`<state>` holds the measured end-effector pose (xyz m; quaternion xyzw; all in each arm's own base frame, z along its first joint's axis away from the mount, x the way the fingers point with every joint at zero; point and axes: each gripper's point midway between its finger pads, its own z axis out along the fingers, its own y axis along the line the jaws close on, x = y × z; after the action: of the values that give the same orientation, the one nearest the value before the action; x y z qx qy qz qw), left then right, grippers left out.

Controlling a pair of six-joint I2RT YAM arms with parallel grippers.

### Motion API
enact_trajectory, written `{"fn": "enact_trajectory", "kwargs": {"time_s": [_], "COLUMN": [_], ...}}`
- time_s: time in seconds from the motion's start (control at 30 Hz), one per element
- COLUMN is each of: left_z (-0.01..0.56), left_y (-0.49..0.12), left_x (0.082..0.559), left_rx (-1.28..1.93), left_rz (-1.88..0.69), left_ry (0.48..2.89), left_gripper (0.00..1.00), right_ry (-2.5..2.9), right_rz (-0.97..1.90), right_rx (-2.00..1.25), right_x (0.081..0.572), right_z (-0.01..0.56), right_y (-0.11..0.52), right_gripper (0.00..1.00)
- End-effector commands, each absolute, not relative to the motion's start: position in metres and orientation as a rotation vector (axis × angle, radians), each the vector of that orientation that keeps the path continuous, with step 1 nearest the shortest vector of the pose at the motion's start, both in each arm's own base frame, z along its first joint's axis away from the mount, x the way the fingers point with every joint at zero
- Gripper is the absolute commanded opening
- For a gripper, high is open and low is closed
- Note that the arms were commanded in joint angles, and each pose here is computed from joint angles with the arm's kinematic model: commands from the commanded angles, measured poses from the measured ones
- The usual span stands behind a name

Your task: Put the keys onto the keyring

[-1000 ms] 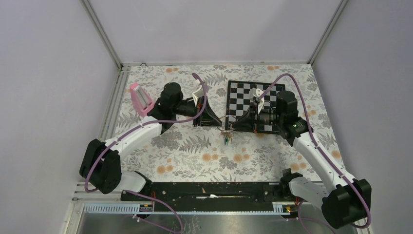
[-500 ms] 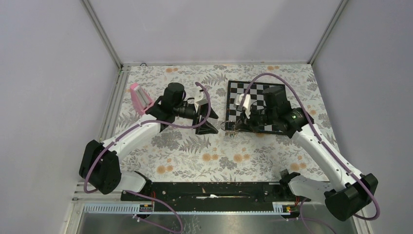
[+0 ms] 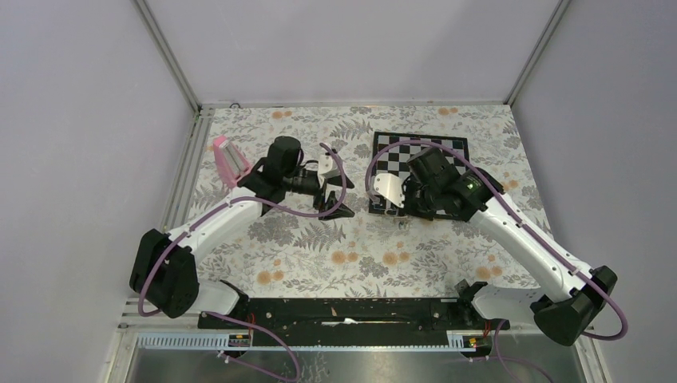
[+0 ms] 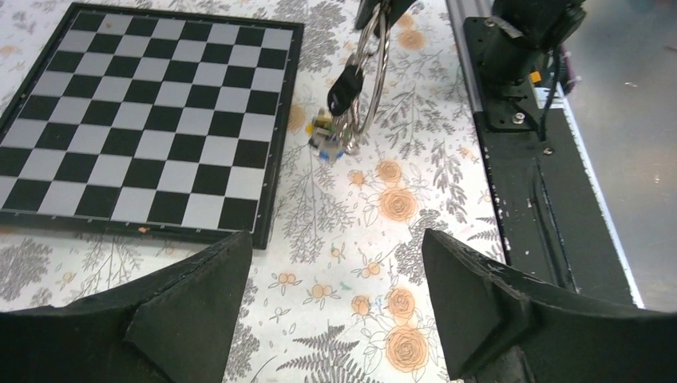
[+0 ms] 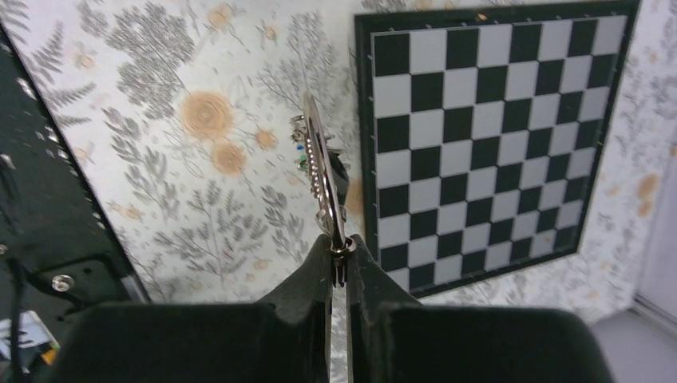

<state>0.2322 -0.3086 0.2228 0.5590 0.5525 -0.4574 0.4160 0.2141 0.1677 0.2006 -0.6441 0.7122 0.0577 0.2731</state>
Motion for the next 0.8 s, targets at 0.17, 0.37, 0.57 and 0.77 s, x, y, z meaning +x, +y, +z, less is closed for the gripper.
{"fn": "enact_trajectory", "kwargs": {"time_s": [0.17,0.37,0.57,0.77], "left_z": [0.24,0.238,0.242,0.247], "left_y": [-0.29,-0.284,-0.28,-0.274], "left_x": [0.262,0.268,0.277,0.282], "left_rx": [1.314,1.294,1.294,1.276], "left_rz": [-1.0,-1.0,-0.961,-0.938], "left_ry": [1.355,1.376,1.374,1.389], "left_gripper": [0.86,0.87,0.87,0.87], "right_ry": [1.882,1.837,1.818,1.801], "right_rz": [-0.36,-0.582,-0.682,-0.605], "right_rx": [-1.978,-2.007,-2.062,-2.019], "right_x": [0.234,0.249,0.253,0.255], "right_z": [0.213,0.222,0.227,0.236], "right_y": [0.11,0.094,0.087,0.102], "right_gripper": [0.0,0.0,0.0,0.0]}}
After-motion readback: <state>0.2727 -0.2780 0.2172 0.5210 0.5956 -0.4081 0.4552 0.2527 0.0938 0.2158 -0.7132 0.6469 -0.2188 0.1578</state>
